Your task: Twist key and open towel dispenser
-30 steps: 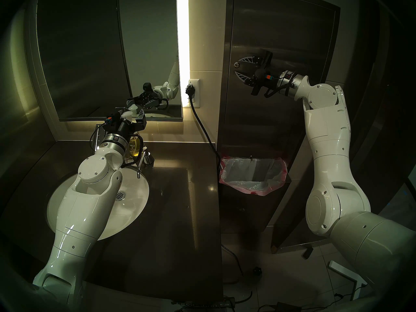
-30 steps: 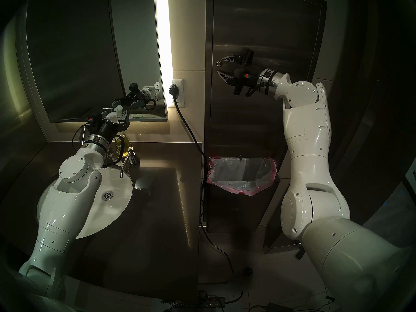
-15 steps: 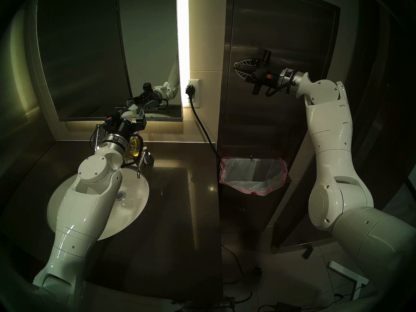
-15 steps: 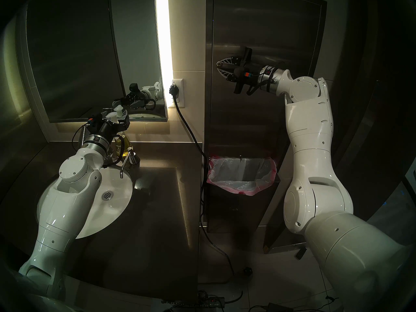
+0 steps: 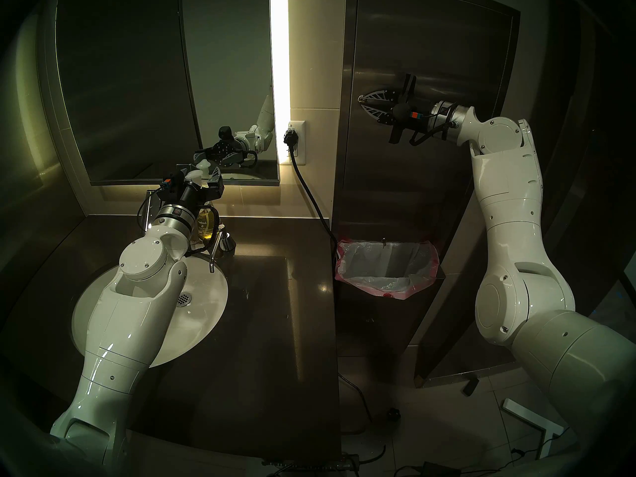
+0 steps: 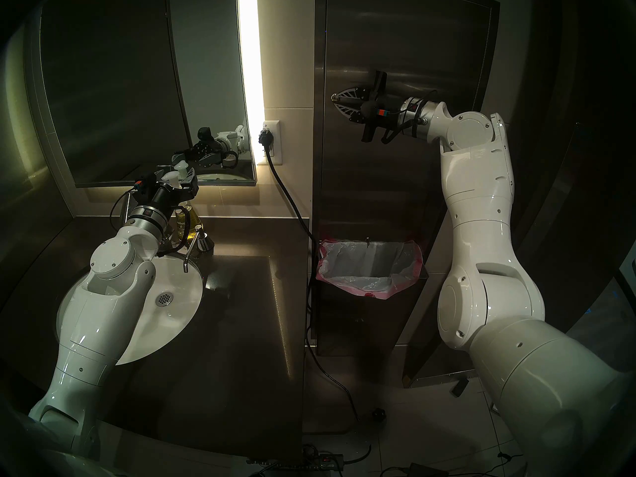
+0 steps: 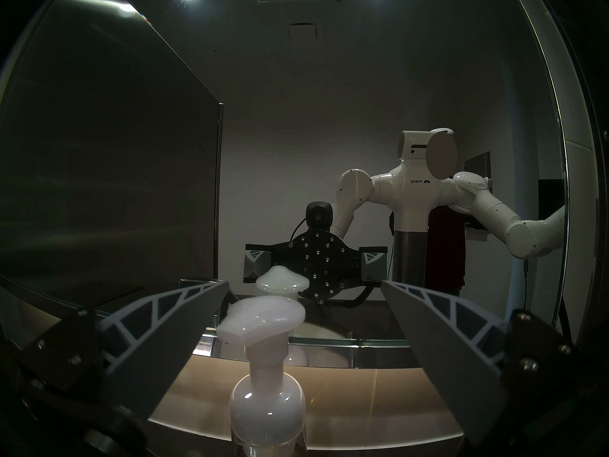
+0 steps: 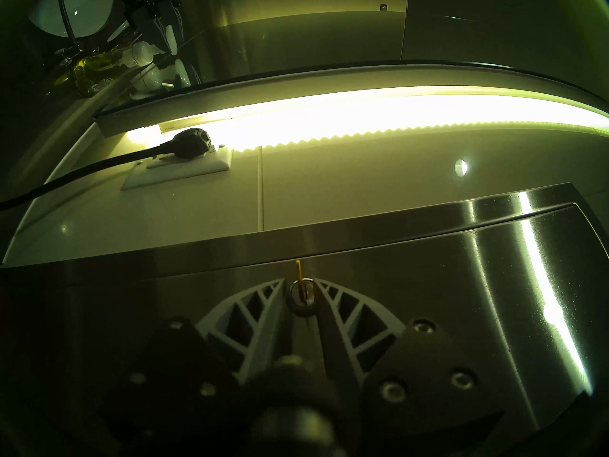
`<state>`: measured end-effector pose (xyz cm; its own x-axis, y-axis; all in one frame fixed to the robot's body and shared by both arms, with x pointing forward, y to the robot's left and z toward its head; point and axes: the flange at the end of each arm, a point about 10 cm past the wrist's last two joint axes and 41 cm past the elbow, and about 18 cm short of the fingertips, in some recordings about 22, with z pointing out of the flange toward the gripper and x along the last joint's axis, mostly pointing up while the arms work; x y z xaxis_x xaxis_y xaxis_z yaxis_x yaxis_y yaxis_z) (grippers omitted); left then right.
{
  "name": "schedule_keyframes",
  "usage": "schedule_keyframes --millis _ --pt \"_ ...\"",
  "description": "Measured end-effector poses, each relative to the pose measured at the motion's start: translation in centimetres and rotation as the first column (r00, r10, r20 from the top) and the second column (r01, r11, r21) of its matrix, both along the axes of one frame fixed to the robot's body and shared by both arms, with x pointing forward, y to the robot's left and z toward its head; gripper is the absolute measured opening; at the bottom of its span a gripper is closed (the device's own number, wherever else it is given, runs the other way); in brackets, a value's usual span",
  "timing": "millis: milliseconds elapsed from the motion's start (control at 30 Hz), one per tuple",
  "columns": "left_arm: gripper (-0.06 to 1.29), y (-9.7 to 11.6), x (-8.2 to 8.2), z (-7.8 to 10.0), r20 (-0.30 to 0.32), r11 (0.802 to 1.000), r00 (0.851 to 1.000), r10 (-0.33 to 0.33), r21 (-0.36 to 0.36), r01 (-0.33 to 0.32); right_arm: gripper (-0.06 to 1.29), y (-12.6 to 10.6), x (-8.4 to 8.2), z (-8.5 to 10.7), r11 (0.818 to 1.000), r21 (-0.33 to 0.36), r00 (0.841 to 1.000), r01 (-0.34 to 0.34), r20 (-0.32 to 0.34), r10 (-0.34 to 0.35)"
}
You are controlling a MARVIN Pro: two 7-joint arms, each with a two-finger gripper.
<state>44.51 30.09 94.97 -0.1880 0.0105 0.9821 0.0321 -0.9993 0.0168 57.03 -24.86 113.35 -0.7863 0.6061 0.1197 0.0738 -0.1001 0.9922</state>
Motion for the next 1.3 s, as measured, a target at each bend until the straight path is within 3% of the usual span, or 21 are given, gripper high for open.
schedule_keyframes --millis 533,800,900,967,1300 --pt "1.26 0.0 0.0 0.0 0.0 1.0 1.0 0.0 0.0 0.0 0.35 -0.1 0.7 0.3 1.0 -0.007 1.0 -0.017 0.0 0.017" --pt "1.26 0.0 0.0 0.0 0.0 1.0 1.0 0.0 0.0 0.0 0.24 0.0 1.0 0.2 1.0 -0.006 1.0 -0.024 0.0 0.024" --pt "1.26 0.0 0.0 0.0 0.0 1.0 1.0 0.0 0.0 0.0 0.14 0.0 1.0 0.2 1.0 -0.004 1.0 -0.025 0.002 0.025" --pt "1.26 0.0 0.0 0.0 0.0 1.0 1.0 0.0 0.0 0.0 -0.03 0.0 1.1 0.1 1.0 -0.001 1.0 -0.025 0.003 0.025" --pt "1.26 0.0 0.0 0.0 0.0 1.0 1.0 0.0 0.0 0.0 -0.04 0.0 1.1 -0.1 0.999 0.02 1.0 -0.025 -0.003 0.026"
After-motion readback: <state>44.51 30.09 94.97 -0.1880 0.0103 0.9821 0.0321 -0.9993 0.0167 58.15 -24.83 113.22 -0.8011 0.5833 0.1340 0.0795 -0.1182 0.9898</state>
